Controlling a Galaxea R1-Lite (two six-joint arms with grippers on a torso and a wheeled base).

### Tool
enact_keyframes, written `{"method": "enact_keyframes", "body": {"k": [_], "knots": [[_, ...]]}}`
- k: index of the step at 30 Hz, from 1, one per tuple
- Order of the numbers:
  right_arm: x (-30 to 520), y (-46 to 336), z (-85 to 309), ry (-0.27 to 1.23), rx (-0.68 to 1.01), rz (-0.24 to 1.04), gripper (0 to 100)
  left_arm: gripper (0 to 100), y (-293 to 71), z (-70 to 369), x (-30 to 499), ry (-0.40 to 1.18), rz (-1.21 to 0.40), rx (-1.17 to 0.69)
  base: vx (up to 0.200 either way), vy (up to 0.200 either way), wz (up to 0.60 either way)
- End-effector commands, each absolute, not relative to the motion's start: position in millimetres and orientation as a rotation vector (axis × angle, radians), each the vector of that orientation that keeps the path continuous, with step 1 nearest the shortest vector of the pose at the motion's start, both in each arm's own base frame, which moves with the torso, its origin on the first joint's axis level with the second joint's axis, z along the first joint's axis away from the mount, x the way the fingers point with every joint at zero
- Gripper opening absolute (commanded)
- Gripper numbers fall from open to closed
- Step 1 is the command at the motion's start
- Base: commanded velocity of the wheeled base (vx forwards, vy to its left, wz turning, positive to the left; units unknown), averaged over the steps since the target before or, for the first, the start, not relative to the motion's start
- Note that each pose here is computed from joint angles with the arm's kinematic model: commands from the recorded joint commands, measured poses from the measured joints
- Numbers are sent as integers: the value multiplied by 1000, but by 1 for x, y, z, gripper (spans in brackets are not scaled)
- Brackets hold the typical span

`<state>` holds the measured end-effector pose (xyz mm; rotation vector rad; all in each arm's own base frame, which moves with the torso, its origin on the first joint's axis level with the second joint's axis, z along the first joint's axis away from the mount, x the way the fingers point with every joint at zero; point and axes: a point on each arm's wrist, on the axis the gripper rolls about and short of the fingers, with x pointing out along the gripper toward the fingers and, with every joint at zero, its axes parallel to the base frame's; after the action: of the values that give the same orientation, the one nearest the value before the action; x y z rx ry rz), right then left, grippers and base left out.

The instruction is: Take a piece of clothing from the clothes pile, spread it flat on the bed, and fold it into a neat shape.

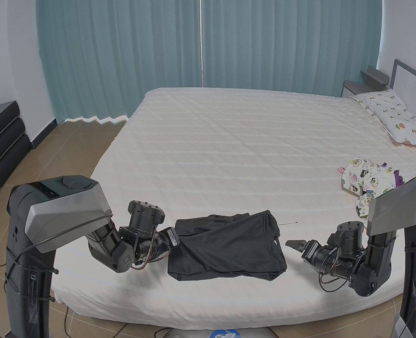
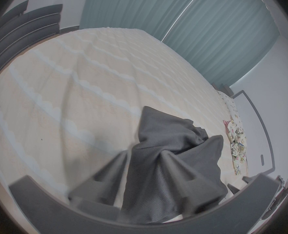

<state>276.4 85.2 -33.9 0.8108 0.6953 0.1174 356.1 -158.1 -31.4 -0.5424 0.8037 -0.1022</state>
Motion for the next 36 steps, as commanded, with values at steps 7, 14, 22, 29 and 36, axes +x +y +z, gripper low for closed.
{"method": "enact_keyframes", "body": {"k": [7,14,22,29,36], "knots": [[269,107,-34,726,752,187,100,100,-132,-19,332,782,-23,-691,0,0,0],[270,128,-42,783,575,258,100,100,-100,-13,323,691,29,-793,0,0,0],[281,140,-49,840,483,244,100,100,-98,-8,322,676,31,-813,0,0,0],[280,138,-48,845,448,193,0,100,-91,-8,323,669,50,-817,0,0,0],[269,129,-42,862,440,172,0,100,-91,-9,323,673,52,-816,0,0,0]]}}
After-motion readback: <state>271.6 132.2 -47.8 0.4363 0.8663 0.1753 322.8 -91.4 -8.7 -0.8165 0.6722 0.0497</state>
